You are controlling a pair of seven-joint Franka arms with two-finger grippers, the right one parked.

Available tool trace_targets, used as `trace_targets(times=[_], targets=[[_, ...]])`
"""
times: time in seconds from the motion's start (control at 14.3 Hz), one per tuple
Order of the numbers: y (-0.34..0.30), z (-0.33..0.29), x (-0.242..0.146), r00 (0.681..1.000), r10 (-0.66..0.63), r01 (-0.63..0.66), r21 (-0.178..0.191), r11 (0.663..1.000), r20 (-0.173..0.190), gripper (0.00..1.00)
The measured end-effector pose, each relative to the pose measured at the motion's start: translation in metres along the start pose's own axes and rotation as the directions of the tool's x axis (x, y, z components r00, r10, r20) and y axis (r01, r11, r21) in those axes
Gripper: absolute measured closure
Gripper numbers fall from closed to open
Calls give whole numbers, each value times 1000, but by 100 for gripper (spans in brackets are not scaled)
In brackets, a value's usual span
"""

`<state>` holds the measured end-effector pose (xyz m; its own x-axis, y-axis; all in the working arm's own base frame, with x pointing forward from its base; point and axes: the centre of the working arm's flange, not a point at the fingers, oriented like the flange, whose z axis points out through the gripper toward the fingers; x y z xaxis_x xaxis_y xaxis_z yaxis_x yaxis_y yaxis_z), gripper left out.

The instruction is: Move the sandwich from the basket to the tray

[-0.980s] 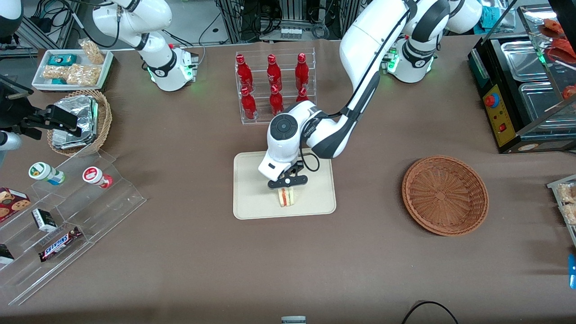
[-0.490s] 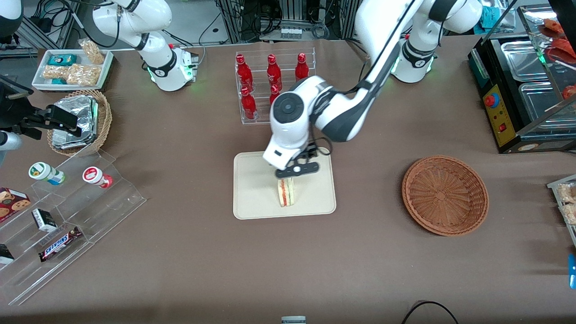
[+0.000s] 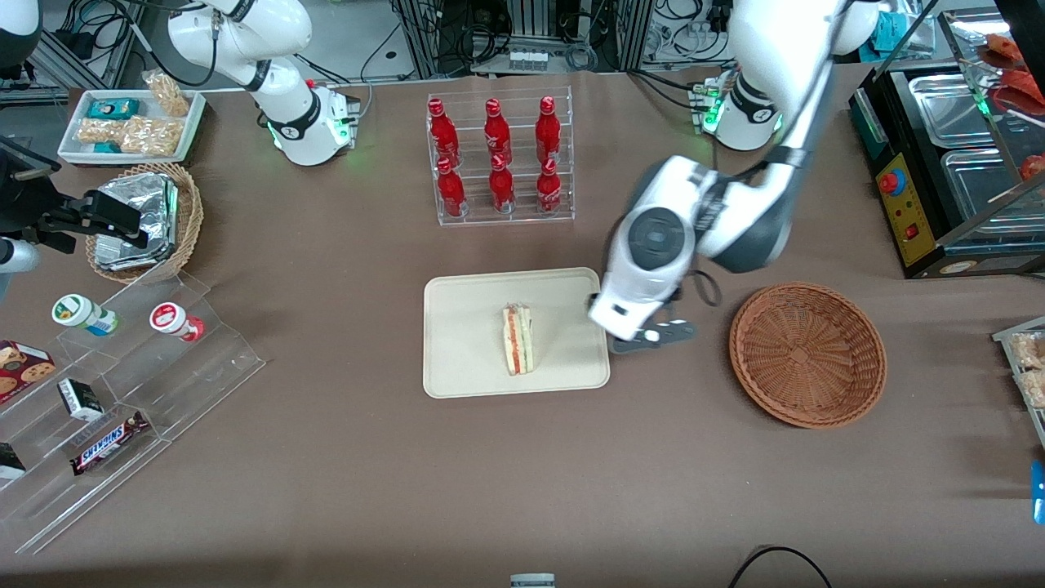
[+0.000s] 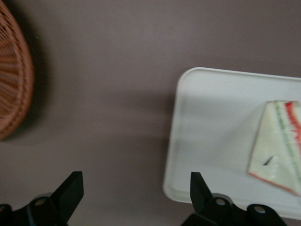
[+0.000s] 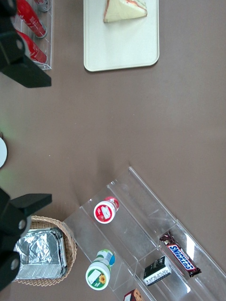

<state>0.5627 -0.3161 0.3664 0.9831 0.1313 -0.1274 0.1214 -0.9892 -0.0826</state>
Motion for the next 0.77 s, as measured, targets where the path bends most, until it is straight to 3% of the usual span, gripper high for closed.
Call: trace_targets(times=[0.35, 0.56, 0.77], targets=[[-125, -36, 7, 990, 143, -143, -30, 989, 0, 0], [-191, -65, 2, 976, 215, -214, -43, 976, 21, 0], [-253, -100, -4, 968, 250, -249, -61, 967, 13, 0]])
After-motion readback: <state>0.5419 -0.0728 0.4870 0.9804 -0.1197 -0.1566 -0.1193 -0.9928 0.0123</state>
